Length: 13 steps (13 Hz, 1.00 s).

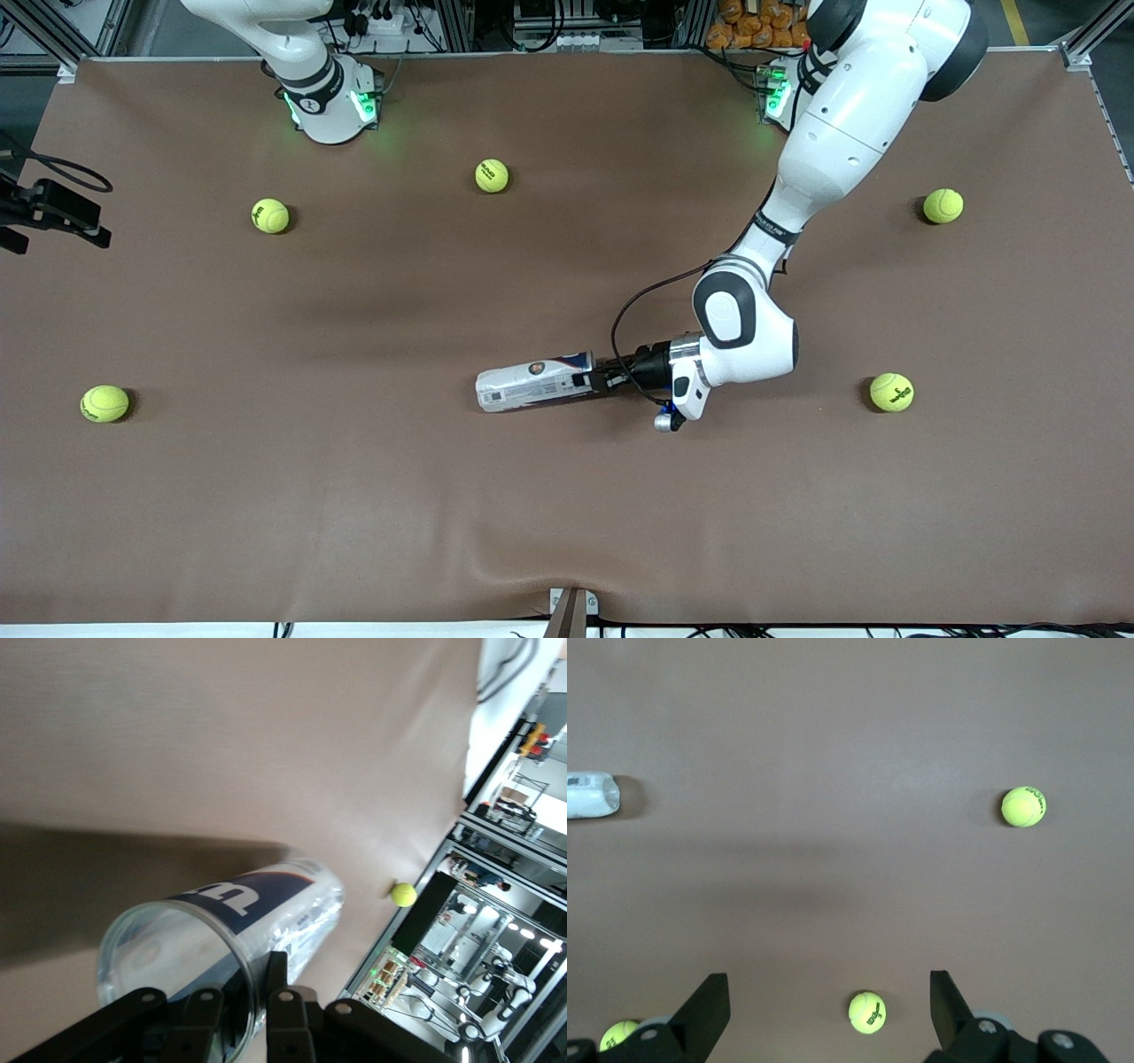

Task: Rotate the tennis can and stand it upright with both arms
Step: 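Grasp the can's open end with the left gripper while the right withdraws, then lift and rotate the can upright with the left gripper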

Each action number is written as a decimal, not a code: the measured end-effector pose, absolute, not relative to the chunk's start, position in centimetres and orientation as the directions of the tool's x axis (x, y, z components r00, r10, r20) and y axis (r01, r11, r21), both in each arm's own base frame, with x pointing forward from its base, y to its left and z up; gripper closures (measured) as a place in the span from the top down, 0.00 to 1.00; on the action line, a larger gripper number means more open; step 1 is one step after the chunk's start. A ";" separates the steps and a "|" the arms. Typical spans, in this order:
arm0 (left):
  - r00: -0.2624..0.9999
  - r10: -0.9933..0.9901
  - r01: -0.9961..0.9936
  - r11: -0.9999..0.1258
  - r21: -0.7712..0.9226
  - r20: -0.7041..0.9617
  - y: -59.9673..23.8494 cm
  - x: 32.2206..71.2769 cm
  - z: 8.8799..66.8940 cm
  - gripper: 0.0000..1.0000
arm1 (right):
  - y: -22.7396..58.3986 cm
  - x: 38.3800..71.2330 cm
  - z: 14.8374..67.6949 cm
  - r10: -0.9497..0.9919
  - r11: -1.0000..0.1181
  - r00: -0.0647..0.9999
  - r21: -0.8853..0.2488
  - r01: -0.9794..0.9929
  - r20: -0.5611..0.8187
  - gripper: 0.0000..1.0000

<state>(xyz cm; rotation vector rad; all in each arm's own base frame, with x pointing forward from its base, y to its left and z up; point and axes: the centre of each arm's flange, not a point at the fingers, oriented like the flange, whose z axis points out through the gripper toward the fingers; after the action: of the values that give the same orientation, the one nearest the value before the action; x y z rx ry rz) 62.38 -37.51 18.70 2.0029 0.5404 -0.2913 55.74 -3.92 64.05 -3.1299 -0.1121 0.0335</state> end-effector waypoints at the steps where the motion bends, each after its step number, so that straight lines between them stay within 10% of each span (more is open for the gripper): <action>1: 0.875 0.248 0.483 -0.390 0.784 -0.416 -38.1 62.9 19.8 0.07 | -3.8 55.7 64.0 0.073 -0.997 0.997 -0.015 0.073 -0.025 1.00; 5: 0.879 0.250 0.475 -0.397 0.786 -0.405 -40.3 64.3 24.6 0.06 | -4.2 55.6 64.1 0.035 -0.997 0.999 -0.065 0.033 -0.020 1.00; 13: 0.963 0.240 0.268 -0.782 0.563 -0.125 -46.4 62.3 36.0 0.06 | -6.0 55.3 64.1 -0.022 -0.997 0.999 -0.073 -0.024 -0.033 1.00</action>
<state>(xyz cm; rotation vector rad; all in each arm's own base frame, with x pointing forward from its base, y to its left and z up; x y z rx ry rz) 62.26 -46.41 36.05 2.5033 0.3565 -0.0615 55.32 -6.04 64.06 -3.0671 0.0352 0.0500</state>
